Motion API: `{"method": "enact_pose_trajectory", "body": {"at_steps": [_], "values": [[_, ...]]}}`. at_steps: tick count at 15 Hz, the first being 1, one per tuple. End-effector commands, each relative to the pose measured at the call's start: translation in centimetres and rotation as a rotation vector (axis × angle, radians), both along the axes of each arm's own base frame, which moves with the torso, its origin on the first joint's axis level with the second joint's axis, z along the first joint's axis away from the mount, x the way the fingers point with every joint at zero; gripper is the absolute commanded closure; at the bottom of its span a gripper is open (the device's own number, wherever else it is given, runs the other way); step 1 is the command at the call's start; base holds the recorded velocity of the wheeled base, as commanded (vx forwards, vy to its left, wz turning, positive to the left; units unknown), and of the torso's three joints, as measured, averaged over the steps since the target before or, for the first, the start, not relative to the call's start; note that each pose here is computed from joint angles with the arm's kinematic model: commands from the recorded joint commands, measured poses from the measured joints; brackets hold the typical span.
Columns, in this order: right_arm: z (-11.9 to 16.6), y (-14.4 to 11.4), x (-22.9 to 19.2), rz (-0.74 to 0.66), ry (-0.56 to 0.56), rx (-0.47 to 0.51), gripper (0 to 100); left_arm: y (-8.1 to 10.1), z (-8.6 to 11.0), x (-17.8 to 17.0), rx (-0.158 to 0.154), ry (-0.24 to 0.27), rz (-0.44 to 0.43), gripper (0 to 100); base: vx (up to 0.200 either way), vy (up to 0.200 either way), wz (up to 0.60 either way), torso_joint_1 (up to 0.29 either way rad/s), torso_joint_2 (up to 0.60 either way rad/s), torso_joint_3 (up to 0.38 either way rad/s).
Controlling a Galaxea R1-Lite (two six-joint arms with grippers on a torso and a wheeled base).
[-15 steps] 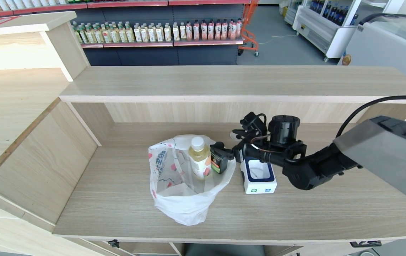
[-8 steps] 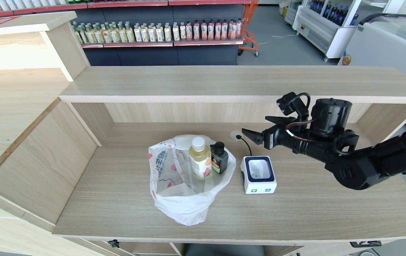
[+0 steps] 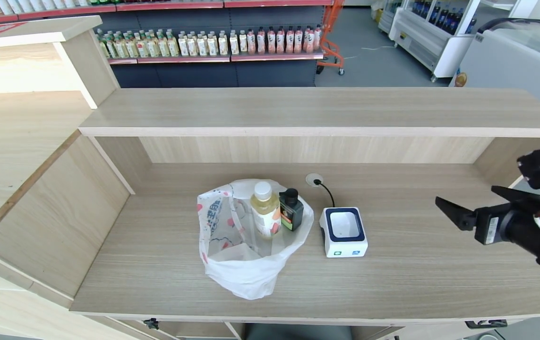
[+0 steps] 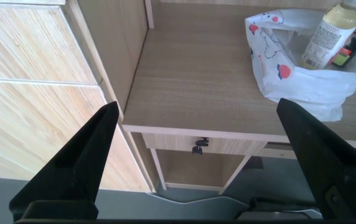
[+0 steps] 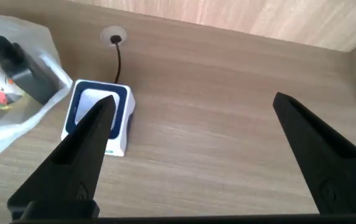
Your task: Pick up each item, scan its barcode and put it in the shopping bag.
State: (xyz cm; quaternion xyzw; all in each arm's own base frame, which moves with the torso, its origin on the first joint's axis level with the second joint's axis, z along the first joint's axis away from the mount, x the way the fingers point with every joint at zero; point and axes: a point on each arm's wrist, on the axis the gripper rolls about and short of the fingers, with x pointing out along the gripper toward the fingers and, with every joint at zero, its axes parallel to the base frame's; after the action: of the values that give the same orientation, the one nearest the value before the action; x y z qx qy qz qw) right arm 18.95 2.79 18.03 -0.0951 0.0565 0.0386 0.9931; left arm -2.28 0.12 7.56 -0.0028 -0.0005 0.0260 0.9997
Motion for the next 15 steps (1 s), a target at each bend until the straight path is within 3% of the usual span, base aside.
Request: {"method": "enact_pose_trajectory", "body": {"at_steps": [1, 6, 9, 15], "values": [[-2.8, -2.4, -9.5, -0.144, -0.011, -0.002, 0, 0.0, 0.0, 0.0, -0.001, -0.001, 0.000, 0, 0.000, 0.000, 0.00, 0.000, 0.00, 0.000], [-5.7, -2.8, -14.4, -0.147, 0.092, -0.007, 0, 0.0, 0.0, 0.0, -0.001, -0.001, 0.000, 0, 0.000, 0.000, 0.00, 0.000, 0.00, 0.000], [-6.1, -2.9, -16.4, -0.148, 0.022, 0.016, 0, 0.0, 0.0, 0.0, -0.001, -0.001, 0.000, 0, 0.000, 0.000, 0.00, 0.000, 0.00, 0.000], [-9.9, -3.2, -20.8, -0.137, -0.016, 0.061, 0, 0.0, 0.0, 0.0, -0.001, -0.001, 0.000, 0, 0.000, 0.000, 0.00, 0.000, 0.00, 0.000]]}}
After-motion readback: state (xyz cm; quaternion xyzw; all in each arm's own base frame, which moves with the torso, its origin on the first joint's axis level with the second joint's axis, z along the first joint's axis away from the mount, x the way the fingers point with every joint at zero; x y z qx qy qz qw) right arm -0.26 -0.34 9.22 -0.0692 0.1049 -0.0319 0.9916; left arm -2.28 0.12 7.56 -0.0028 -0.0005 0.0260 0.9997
